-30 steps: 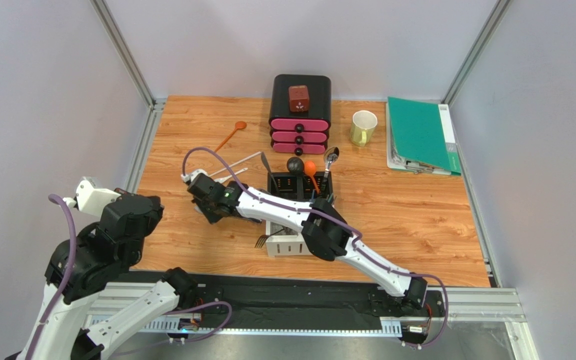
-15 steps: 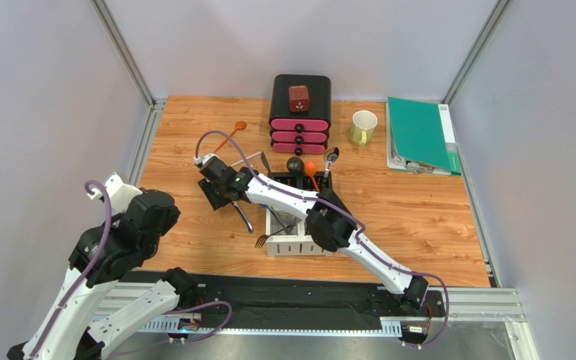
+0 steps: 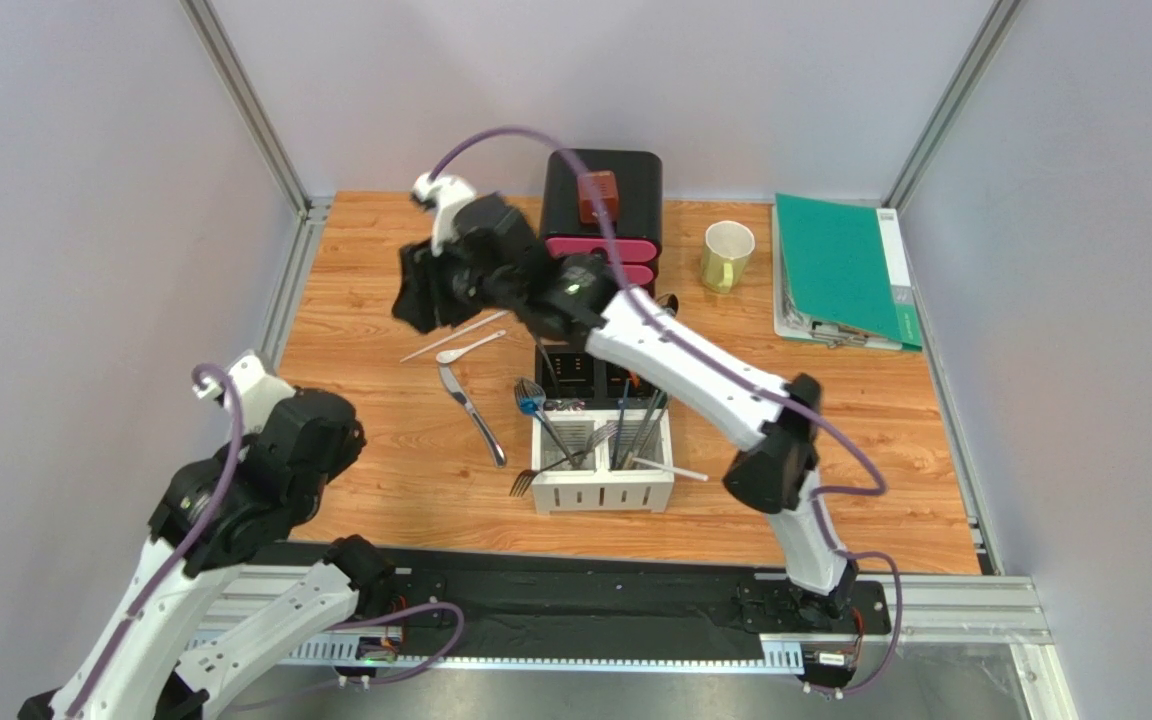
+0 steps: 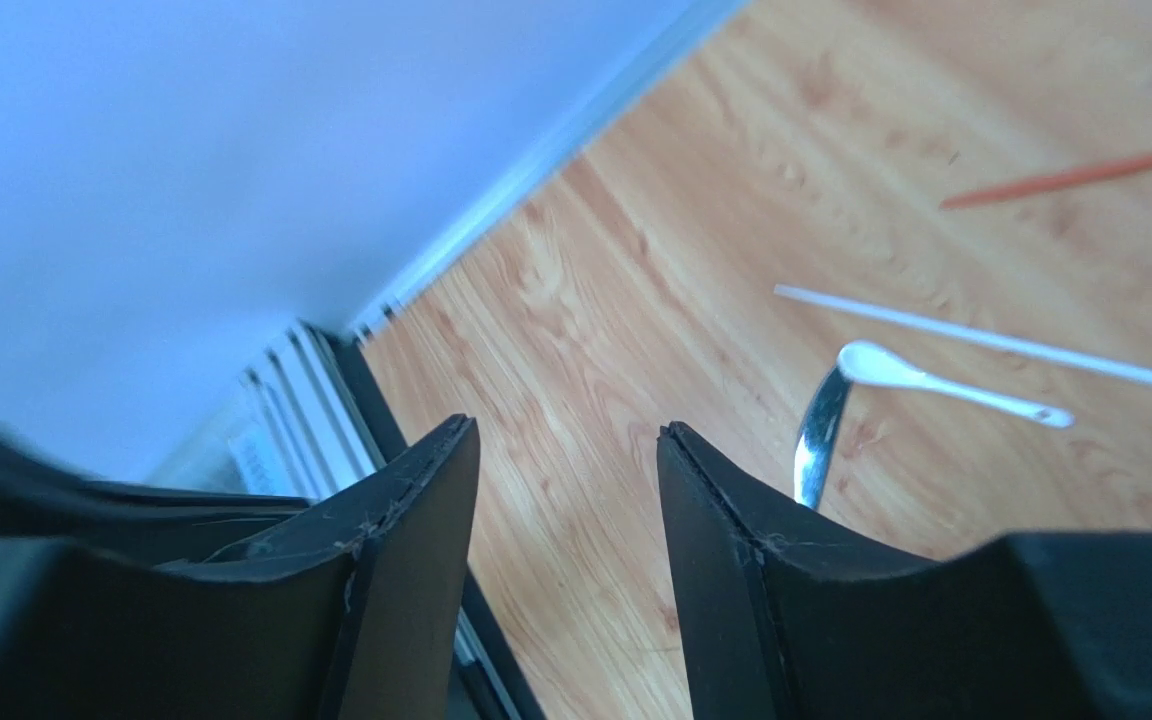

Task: Sort the eating utensils into containers
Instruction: Pick up the knife at the center of the board.

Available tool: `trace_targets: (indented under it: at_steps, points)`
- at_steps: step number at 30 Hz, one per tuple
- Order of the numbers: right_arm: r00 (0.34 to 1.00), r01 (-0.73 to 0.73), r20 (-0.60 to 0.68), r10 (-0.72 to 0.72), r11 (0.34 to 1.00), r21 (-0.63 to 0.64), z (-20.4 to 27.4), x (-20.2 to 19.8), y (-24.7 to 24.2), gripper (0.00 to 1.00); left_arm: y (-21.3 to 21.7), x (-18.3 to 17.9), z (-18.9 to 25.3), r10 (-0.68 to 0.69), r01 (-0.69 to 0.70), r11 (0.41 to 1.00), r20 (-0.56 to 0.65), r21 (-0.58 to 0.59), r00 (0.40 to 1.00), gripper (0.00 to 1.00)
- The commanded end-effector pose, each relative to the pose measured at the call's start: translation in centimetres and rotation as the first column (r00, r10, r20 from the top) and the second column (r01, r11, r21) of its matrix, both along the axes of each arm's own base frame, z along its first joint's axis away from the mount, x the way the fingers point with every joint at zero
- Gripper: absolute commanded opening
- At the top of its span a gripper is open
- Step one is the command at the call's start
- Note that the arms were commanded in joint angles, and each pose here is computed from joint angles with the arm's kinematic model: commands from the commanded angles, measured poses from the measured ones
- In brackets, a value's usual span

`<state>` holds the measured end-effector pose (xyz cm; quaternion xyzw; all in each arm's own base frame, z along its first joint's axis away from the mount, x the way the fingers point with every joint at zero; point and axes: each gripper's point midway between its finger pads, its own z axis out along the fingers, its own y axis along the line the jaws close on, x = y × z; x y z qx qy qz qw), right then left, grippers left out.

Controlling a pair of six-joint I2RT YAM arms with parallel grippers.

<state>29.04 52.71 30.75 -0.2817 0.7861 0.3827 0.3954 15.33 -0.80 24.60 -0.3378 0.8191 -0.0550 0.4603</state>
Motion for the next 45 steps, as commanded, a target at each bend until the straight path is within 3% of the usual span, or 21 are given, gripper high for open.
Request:
trace_targets:
  at_steps: [1,2,4,6,7,10,11,12,14,16,21,25,32,45]
  points:
    - [0.978,0.207,-0.031,-0.206,0.956,0.209,10.4,3.5,-9.4,0.52,-3.5,3.0,-2.3,-0.134,0.16,0.979,-0.201,0.122,0.97,0.21]
    - [0.973,0.233,-0.039,-0.229,0.955,0.182,9.4,3.8,-10.7,0.53,-4.6,4.2,-3.7,-0.144,0.191,0.971,-0.28,0.147,0.949,0.23]
    - [0.956,0.29,-0.013,-0.294,0.933,0.215,11.8,4.1,-14.8,0.53,-6.2,6.3,-4.1,-0.172,0.217,0.968,-0.301,0.122,0.938,0.32]
    - [0.941,0.336,-0.017,-0.339,0.923,0.186,11.1,4.1,-17.5,0.53,-7.0,8.2,-6.0,-0.177,0.225,0.97,-0.363,0.094,0.915,0.41]
    - [0.928,0.363,0.0,-0.372,0.906,0.218,12.9,3.7,-20.0,0.53,-8.3,9.6,-6.4,-0.24,0.268,0.963,-0.349,0.032,0.906,0.41]
    - [0.904,0.421,-0.008,-0.427,0.889,0.182,11.0,3.0,-23.5,0.52,-8.2,12.2,-9.4,-0.236,0.234,0.971,-0.396,-0.053,0.887,0.41]
    - [0.876,0.467,0.023,-0.482,0.859,0.212,12.4,2.4,-26.1,0.52,-7.6,13.0,-11.0,-0.213,0.204,0.977,-0.439,-0.068,0.873,0.41]
    - [0.866,0.492,0.011,-0.501,0.855,0.164,10.0,2.4,-27.0,0.51,-8.1,13.4,-11.7,-0.242,0.216,0.97,-0.457,-0.109,0.856,0.41]
    - [0.844,0.525,0.012,-0.536,0.83,0.188,10.3,1.4,-29.8,0.5,-8.2,14.1,-13.8,-0.25,0.218,0.968,-0.521,-0.123,0.816,0.41]
    - [0.821,0.566,-0.017,-0.57,0.811,0.149,7.7,1.6,-31.9,0.5,-9.3,15.0,-14.4,-0.307,0.266,0.952,-0.533,-0.153,0.789,0.43]
    - [0.804,0.594,-0.076,-0.589,0.798,0.101,4.7,1.2,-34.5,0.49,-11.6,14.4,-19.3,-0.39,0.278,0.921,-0.668,-0.274,0.634,0.43]
    - [0.773,0.634,-0.081,-0.629,0.771,0.06,3.5,1.8,-36.0,0.47,-11.6,13.8,-19.9,-0.343,0.229,0.939,-0.661,-0.256,0.667,0.44]
    - [0.768,0.638,-0.099,-0.632,0.768,0.052,3.2,2.4,-36.3,0.45,-11.5,14.7,-20.8,-0.332,0.233,0.943,-0.662,-0.237,0.671,0.44]
    - [0.736,0.673,-0.108,-0.668,0.739,0.02,1.8,2.9,-37.8,0.45,-10.9,13.9,-22.4,-0.31,0.244,0.948,-0.754,-0.202,0.579,0.42]
